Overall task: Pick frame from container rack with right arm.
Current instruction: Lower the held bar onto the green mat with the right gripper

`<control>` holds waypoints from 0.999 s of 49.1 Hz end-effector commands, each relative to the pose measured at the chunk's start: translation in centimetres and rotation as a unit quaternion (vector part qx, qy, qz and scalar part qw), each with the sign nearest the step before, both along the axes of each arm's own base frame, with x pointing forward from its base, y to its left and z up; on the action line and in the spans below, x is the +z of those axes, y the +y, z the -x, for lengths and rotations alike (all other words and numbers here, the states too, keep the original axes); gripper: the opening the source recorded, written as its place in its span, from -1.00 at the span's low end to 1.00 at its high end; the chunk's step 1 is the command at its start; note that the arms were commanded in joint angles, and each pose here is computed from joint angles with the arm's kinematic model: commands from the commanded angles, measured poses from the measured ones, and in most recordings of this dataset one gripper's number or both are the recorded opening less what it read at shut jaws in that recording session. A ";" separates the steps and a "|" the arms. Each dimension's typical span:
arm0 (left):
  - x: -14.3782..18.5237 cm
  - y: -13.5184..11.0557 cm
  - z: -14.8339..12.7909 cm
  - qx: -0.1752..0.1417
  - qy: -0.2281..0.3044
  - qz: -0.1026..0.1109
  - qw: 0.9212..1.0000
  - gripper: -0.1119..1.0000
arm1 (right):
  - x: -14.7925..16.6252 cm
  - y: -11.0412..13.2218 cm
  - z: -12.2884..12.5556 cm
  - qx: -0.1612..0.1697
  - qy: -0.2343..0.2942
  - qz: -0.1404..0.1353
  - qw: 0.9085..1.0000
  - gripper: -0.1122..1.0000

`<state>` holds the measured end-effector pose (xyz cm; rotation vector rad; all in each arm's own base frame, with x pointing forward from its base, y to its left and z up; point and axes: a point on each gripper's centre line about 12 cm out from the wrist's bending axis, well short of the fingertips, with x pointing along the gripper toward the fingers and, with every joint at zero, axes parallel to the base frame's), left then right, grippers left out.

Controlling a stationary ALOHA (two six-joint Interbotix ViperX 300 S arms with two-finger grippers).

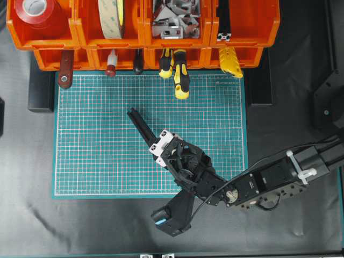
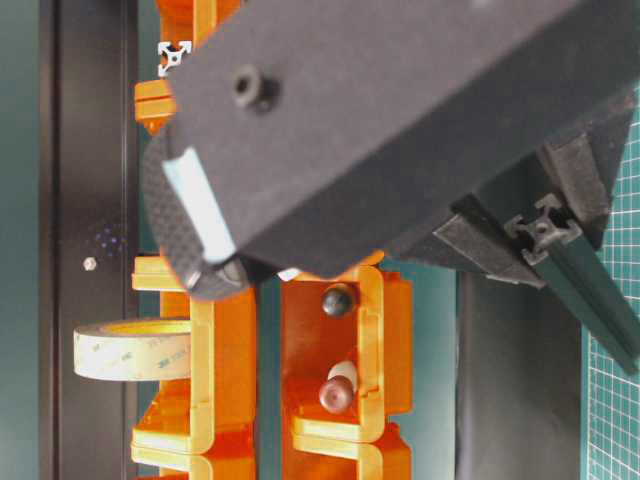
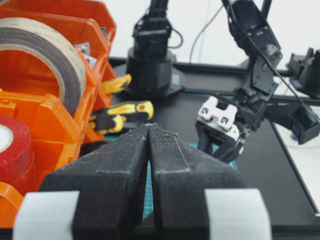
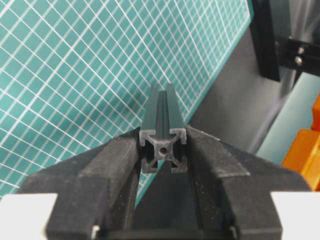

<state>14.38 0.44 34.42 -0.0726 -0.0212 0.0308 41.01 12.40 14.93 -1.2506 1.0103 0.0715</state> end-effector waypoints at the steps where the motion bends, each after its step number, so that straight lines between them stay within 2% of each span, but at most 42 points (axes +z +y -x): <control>1: 0.6 0.1 -0.2 0.002 -0.004 -0.001 1.000 -0.80 | 0.9 0.4 -0.1 0.006 -0.011 -0.015 1.000 -0.36; 15: 0.6 0.1 -0.2 0.002 -0.004 0.000 1.000 -0.80 | -0.6 0.5 0.7 0.001 0.010 -0.041 0.999 -0.36; 33: 0.6 0.1 -0.2 0.002 -0.003 0.000 1.000 -0.80 | -0.6 0.8 0.7 0.000 0.008 -0.048 0.999 -0.36; 41: 0.6 0.1 -0.2 0.002 -0.004 0.000 1.000 -0.80 | -0.9 1.1 0.8 0.001 0.012 -0.067 0.998 -0.34; 43: 0.6 0.1 -0.2 0.002 -0.004 -0.001 1.000 -0.80 | -1.0 1.2 0.8 0.001 0.012 -0.071 0.997 -0.25; 49: 0.6 0.0 -0.2 0.000 -0.004 0.000 1.000 -0.80 | -1.0 1.0 0.8 -0.008 0.015 -0.069 0.997 0.36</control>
